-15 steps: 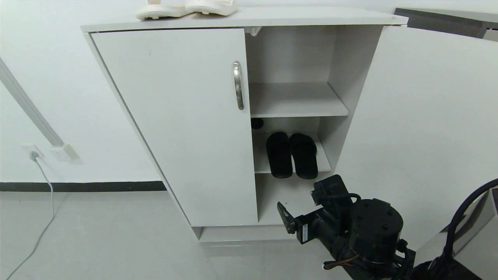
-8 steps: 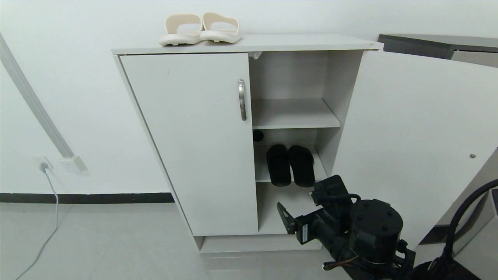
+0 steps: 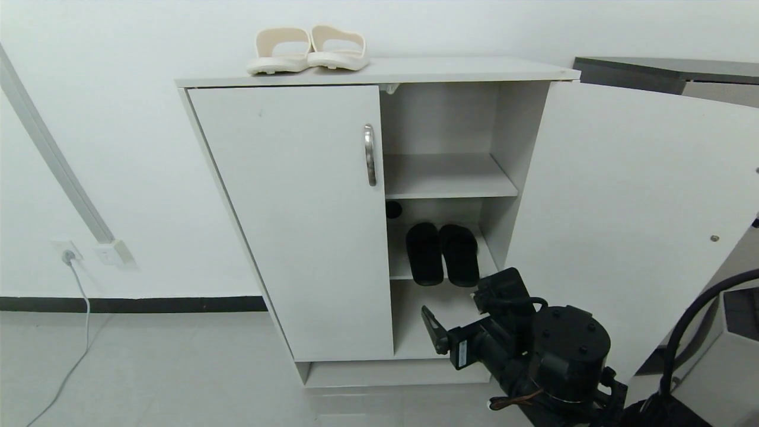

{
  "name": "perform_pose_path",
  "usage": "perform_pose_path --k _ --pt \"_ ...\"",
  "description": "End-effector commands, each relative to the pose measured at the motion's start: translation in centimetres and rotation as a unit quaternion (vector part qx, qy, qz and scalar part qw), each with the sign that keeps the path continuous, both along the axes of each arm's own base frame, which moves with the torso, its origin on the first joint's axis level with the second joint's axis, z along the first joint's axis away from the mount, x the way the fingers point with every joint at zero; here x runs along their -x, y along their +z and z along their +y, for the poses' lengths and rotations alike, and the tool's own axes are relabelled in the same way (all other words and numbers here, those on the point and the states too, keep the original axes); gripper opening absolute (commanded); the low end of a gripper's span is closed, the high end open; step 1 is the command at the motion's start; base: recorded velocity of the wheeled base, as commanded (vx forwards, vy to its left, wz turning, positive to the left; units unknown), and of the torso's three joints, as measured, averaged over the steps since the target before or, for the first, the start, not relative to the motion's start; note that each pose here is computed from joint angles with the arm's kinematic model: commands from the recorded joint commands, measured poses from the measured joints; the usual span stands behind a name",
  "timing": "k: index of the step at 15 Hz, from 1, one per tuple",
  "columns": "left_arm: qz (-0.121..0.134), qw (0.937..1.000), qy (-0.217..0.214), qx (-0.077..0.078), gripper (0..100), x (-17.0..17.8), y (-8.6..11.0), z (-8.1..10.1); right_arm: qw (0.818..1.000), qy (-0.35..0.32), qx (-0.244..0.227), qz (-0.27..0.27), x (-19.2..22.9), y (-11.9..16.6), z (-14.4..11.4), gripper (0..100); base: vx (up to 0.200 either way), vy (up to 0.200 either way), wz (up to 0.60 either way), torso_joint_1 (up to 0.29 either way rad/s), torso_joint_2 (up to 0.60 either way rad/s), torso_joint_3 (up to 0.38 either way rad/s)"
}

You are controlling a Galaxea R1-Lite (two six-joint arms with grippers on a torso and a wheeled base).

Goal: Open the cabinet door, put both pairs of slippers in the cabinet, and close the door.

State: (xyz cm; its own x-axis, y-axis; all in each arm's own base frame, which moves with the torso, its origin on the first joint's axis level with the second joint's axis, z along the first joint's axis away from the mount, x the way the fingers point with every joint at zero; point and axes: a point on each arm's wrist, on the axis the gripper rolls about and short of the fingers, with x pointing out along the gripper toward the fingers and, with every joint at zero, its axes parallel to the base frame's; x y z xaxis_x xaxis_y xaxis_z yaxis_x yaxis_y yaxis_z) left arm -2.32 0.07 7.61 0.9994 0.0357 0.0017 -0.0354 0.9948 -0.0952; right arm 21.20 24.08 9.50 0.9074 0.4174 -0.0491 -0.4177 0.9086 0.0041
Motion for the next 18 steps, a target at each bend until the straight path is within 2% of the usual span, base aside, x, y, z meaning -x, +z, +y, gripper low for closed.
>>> perform_pose_path --k 1,15,18 --pt "0.001 1.0000 0.000 0.000 0 -0.01 0.00 0.00 1.000 0.000 0.008 0.005 -0.09 -0.55 0.09 100 0.000 0.200 0.00 0.002 0.01 0.007" --pt "0.000 1.0000 0.000 0.002 0 -0.01 0.01 0.00 1.000 -0.003 0.008 0.006 -0.14 -0.63 -0.01 100 0.000 0.200 0.00 0.004 0.00 0.003" --pt "0.000 1.0000 0.002 0.003 0 -0.01 0.01 0.01 1.000 -0.013 0.008 -0.002 -0.84 -0.79 -0.40 100 0.000 0.000 0.00 0.000 0.00 0.000"
